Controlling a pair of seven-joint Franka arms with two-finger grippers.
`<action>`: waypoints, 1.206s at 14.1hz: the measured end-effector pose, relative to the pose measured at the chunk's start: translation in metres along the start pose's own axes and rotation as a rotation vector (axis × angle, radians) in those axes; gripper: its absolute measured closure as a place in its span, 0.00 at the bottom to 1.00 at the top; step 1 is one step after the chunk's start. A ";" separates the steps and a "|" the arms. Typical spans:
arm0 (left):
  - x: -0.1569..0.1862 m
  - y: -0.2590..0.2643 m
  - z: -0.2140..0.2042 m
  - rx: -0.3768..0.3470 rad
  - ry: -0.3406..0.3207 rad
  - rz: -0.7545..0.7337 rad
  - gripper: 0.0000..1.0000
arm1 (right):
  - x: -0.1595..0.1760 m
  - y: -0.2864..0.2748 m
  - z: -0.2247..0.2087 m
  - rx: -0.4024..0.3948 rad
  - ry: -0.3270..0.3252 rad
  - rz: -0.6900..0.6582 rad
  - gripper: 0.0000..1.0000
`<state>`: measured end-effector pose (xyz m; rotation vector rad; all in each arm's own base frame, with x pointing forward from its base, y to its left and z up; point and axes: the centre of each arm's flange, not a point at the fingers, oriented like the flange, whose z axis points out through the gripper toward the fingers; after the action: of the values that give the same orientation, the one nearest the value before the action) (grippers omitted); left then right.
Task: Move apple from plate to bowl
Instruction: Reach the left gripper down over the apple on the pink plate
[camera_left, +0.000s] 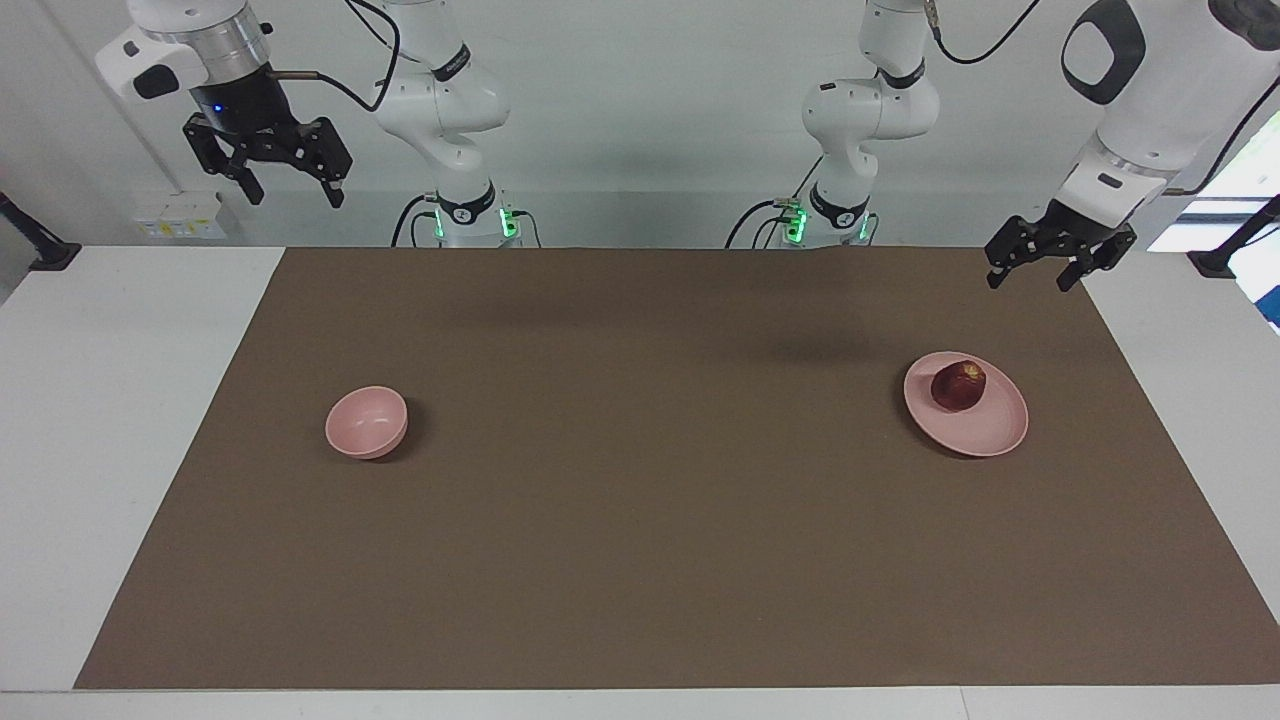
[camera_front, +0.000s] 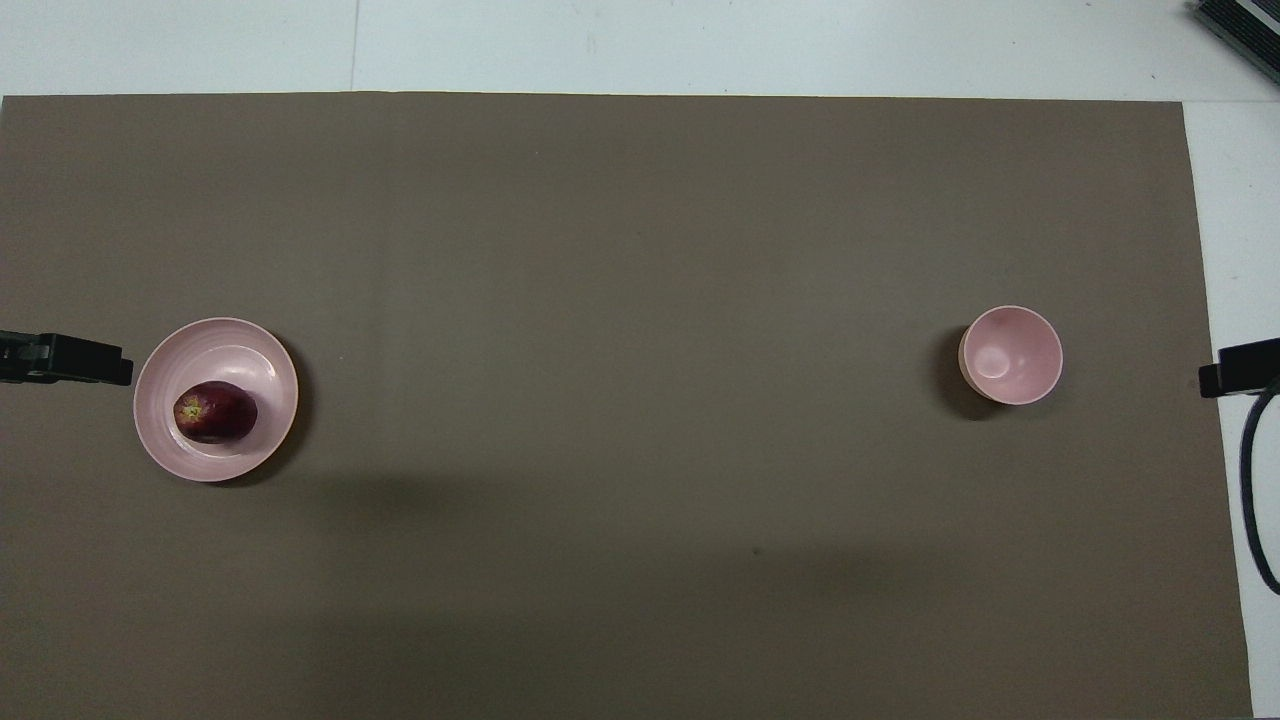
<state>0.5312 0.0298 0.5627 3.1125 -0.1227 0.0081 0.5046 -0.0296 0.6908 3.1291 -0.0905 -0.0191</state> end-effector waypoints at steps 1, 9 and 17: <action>0.000 -0.006 0.015 0.001 0.007 -0.010 0.00 | 0.000 0.000 0.000 0.000 0.000 0.000 0.00; -0.009 -0.024 0.106 0.005 0.049 0.079 0.00 | 0.000 0.002 0.001 0.000 -0.001 0.003 0.00; -0.010 -0.037 0.176 -0.087 0.057 0.043 0.00 | 0.001 0.004 0.001 0.000 0.001 0.008 0.00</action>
<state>0.5246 0.0632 0.3862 3.0191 -0.1840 0.0899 0.5050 -0.0337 0.6894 3.1287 -0.1029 -0.0169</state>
